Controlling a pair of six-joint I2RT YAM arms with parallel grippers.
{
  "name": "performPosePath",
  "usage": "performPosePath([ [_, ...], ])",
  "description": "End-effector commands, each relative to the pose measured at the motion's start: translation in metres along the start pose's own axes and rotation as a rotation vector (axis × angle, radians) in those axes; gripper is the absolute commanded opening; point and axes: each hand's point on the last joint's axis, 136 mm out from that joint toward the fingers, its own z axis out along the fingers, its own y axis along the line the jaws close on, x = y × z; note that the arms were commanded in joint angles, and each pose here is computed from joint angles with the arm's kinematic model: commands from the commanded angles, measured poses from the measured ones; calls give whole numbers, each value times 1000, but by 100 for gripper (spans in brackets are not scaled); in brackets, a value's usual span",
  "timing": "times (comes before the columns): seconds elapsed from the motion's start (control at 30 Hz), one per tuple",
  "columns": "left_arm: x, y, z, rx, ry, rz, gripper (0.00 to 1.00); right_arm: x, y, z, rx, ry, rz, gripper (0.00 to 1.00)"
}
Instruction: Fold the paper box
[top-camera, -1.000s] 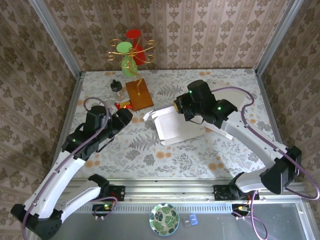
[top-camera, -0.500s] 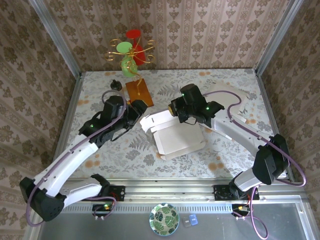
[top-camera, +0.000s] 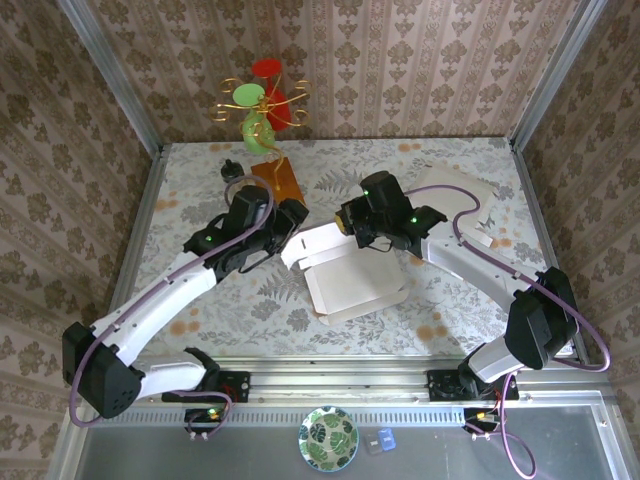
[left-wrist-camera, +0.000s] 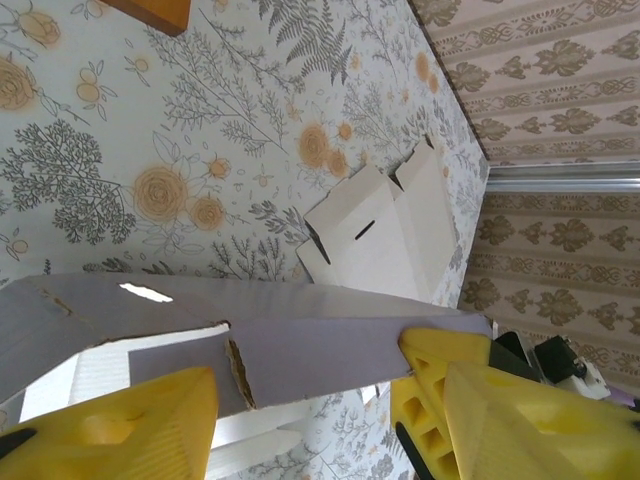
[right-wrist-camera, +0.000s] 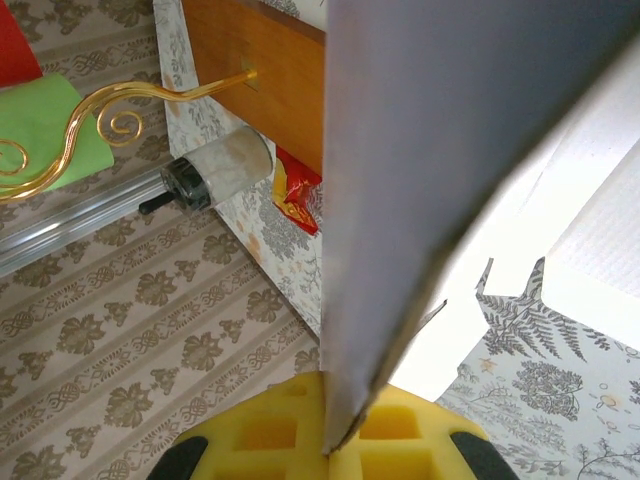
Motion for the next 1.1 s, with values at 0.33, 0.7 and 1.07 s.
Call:
performPosePath([
  [0.33, 16, 8, 10, -10, 56, -71, 56, 6, -5, 12, 1, 38, 6, 0],
  [0.7, -2, 40, -29, -96, 13, 2, 71, 13, -7, 35, -44, 111, -115, 0],
  [1.07, -34, 127, -91, -249, -130, 62, 58, 27, -4, 68, -89, 230, -256, 0],
])
